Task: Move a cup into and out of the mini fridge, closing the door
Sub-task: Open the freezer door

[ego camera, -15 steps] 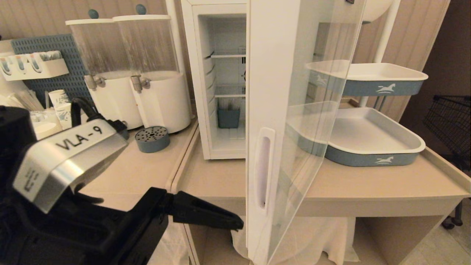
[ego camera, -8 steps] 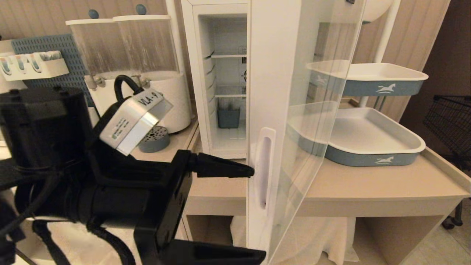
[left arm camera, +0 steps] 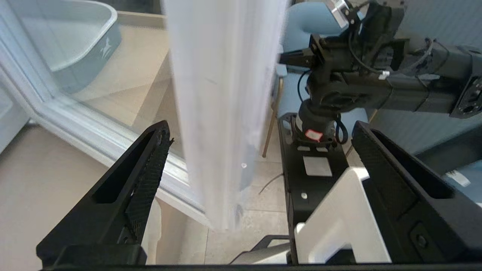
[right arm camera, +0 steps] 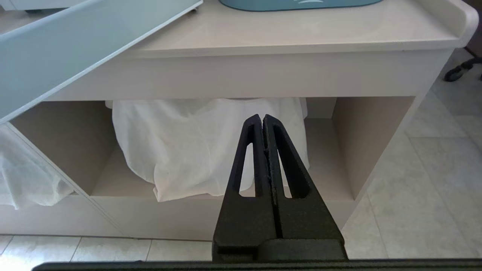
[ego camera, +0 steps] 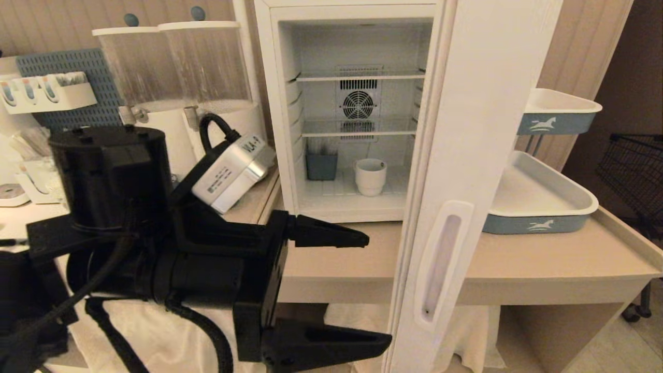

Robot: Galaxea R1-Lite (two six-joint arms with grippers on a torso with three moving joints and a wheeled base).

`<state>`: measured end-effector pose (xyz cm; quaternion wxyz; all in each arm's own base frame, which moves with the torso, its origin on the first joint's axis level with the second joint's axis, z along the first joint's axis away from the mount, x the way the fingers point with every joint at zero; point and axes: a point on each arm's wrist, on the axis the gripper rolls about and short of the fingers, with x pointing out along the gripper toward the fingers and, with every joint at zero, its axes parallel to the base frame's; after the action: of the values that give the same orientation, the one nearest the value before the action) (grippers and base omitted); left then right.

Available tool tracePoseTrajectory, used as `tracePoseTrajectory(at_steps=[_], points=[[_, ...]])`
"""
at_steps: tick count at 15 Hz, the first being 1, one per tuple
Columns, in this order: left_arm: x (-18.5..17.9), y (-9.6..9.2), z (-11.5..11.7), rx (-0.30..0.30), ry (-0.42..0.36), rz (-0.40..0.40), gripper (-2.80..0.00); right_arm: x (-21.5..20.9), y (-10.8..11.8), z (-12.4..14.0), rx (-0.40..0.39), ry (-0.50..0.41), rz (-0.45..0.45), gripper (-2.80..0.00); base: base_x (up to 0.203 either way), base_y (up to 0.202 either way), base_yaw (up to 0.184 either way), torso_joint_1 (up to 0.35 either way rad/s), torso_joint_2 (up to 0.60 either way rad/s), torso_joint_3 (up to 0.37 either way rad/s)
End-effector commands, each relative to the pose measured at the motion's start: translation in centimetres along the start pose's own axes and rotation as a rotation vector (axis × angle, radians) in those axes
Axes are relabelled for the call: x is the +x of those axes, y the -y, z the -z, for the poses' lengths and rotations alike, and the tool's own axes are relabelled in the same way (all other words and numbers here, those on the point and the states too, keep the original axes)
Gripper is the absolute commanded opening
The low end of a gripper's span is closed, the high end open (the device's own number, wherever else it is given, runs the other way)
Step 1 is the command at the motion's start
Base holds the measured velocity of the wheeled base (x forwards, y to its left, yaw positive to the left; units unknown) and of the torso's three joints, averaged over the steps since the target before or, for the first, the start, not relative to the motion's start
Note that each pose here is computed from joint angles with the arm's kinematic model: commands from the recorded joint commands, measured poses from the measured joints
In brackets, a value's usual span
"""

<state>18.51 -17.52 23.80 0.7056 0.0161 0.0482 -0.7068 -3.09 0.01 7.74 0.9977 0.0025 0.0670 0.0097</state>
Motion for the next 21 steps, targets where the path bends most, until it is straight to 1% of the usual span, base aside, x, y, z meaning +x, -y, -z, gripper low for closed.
tracePoseTrajectory(at_steps=[1, 4, 5, 7, 9, 11, 12, 14, 16, 18, 20, 21], points=[[1.4, -0.5, 0.2, -0.007, -0.009, 0.033, 0.0, 0.0, 0.0, 0.0, 0.0, -0.001, 0.0, -2.8, 0.0, 0.0, 0.0, 0.0, 0.0, 0.0], [3.3, -0.8, -0.1, -0.004, -0.011, 0.073, 0.0, 0.0, 0.0, 0.0, 0.0, -0.001, 0.0, -2.8, 0.0, 0.0, 0.0, 0.0, 0.0, 0.0], [4.0, -0.9, 0.1, -0.011, -0.017, 0.088, 0.0, 0.0, 0.0, 0.0, 0.0, -0.001, 0.0, -2.8, 0.0, 0.0, 0.0, 0.0, 0.0, 0.0], [5.6, -0.4, 0.4, -0.027, -0.029, 0.137, 0.0, 0.0, 0.0, 0.0, 0.0, -0.001, 0.001, -2.8, 0.0, 0.0, 0.0, 0.0, 0.0, 0.0], [5.8, -0.4, 0.4, -0.029, -0.028, 0.139, 0.0, 0.0, 0.0, 0.0, 0.0, -0.001, 0.001, -2.8, 0.0, 0.0, 0.0, 0.0, 0.0, 0.0], [7.0, 0.7, 0.3, -0.03, -0.034, 0.163, 0.0, 0.0, 0.0, 0.0, 0.0, -0.001, 0.001, -2.8, 0.0, 0.0, 0.0, 0.0, 0.0, 0.0], [7.0, 0.7, 0.3, -0.029, -0.033, 0.163, 0.0, 0.0, 0.0, 0.0, 0.0, -0.001, 0.001, -2.8, 0.0, 0.0, 0.0, 0.0, 0.0, 0.0], [6.6, 1.7, 0.5, -0.026, -0.038, 0.154, 0.0, 0.0, 0.0, 0.0, 0.0, -0.001, 0.001, -2.8, 0.0, 0.0, 0.0, 0.0, 0.0, 0.0], [6.4, 2.1, 0.0, -0.019, -0.025, 0.158, 0.0, 0.0, 0.0, 0.0, 0.0, -0.001, 0.001, -2.8, 0.0, 0.0, 0.0, 0.0, 0.0, 0.0], [7.0, 3.1, -0.8, -0.015, -0.01, 0.198, 0.0, 0.0, 0.0, 0.0, 0.0, -0.001, 0.001, -2.8, 0.0, 0.0, 0.0, 0.0, 0.0, 0.0], [7.9, 4.2, -0.6, -0.033, -0.021, 0.245, 0.0, 0.0, 0.0, 0.0, 0.0, -0.001, 0.001, -2.8, 0.0, 0.0, 0.0, 0.0, 0.0, 0.0], [8.2, 4.4, -0.5, -0.039, -0.025, 0.251, 0.0, 0.0, 0.0, 0.0, 0.0, -0.001, 0.001, -2.8, 0.0, 0.0, 0.0, 0.0, 0.0, 0.0]])
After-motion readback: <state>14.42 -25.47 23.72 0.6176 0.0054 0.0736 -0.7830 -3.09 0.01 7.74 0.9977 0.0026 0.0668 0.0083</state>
